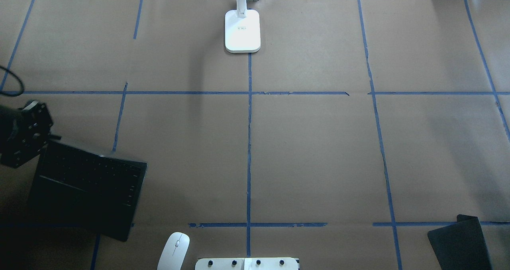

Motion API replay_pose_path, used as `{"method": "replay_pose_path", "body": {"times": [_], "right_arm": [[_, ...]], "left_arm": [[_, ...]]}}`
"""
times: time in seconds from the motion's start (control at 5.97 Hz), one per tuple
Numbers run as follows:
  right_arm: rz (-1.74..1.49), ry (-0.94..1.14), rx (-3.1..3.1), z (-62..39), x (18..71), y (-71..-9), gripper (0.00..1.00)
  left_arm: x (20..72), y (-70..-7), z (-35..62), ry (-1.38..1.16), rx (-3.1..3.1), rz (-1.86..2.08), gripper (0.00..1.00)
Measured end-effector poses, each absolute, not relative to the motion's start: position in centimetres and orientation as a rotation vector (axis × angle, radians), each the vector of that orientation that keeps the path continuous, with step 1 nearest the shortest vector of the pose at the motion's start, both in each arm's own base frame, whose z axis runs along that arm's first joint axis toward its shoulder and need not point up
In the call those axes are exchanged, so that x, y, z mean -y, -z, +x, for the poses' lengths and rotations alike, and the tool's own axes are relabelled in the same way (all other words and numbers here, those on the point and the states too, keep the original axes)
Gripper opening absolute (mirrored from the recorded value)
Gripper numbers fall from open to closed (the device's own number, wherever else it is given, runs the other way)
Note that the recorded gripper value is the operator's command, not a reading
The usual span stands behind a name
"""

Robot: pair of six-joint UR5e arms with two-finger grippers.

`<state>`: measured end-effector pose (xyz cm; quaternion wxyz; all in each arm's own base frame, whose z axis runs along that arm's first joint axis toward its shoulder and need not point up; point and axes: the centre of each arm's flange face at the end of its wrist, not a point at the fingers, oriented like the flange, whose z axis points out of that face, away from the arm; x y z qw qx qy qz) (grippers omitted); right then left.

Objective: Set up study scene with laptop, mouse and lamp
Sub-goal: 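Carry the laptop with the left gripper toward the table center before the lamp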

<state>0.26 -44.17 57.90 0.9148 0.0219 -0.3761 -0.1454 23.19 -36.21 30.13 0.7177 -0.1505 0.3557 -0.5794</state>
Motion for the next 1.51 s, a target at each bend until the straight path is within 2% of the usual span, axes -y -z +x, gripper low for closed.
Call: {"method": "replay_pose_path", "body": {"times": [0.33,0.84,1.51], "right_arm": [[0.047,0.299,0.776,0.2,44.5,-57.8,1.00],[0.042,0.294,0.778,0.2,44.6,-57.9,1.00],[0.032,0.286,0.801,0.1,44.3,-58.1,1.00]], "left_arm": [[43.2,-25.9,29.1,1.284,-0.809,-0.322,0.00],[50.1,-17.9,36.9,1.428,-0.842,-0.408,0.00],[51.4,-9.1,48.4,1.598,-0.846,-0.417,0.00]]}}
